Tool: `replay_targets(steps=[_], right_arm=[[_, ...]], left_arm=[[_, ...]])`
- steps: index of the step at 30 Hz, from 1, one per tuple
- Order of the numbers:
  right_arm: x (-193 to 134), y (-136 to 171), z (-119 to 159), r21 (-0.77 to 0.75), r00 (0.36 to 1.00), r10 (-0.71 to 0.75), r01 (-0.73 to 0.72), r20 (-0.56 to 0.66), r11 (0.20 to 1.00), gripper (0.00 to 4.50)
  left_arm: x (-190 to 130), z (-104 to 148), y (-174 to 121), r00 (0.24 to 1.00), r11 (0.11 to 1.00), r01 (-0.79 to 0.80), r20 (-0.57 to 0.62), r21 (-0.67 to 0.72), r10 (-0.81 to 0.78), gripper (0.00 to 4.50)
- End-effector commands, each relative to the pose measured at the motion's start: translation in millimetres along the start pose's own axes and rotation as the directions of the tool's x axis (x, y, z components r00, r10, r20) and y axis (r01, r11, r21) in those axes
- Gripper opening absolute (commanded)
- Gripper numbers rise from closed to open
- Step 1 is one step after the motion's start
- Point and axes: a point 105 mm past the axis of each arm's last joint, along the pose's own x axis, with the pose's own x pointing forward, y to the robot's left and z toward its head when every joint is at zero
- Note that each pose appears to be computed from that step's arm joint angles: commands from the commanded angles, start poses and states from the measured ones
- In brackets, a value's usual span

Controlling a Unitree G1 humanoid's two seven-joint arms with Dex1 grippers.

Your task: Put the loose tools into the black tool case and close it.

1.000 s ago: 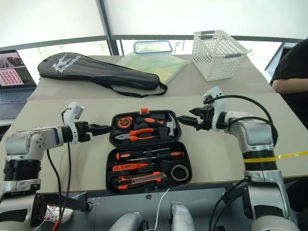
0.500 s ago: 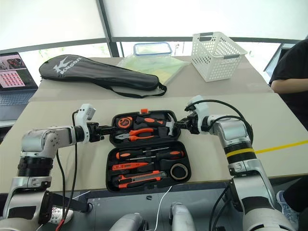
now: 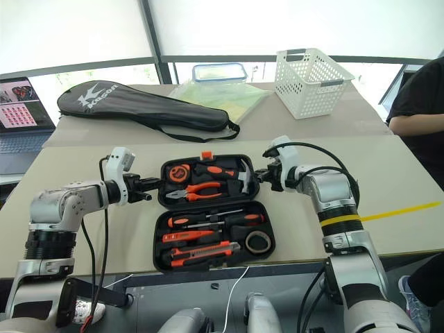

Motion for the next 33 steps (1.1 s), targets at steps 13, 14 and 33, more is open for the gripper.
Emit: replay_targets(steps=[13, 14, 33], right_arm=[[-32, -3, 61, -0.343, 0.860, -0.118, 0.319, 0.496, 0.884, 0.03], [-33, -3, 57, -0.346, 0.860, -0.118, 0.321, 0.497, 0.881, 0.03], [-168, 61, -62, -0.445, 0.953, 0.301, -0.263, 0.017, 0.856, 2.34]], left_arm=[[-11, 55, -37, 0.918, 0.819, -0.114, 0.375, 0.563, -0.130, 0.00], [-12, 51, -36, 0.919, 0.810, -0.120, 0.373, 0.574, -0.128, 0.00], [-127, -7, -8, 0.991, 0.908, -0.046, 0.132, 0.416, -0.010, 3.07]])
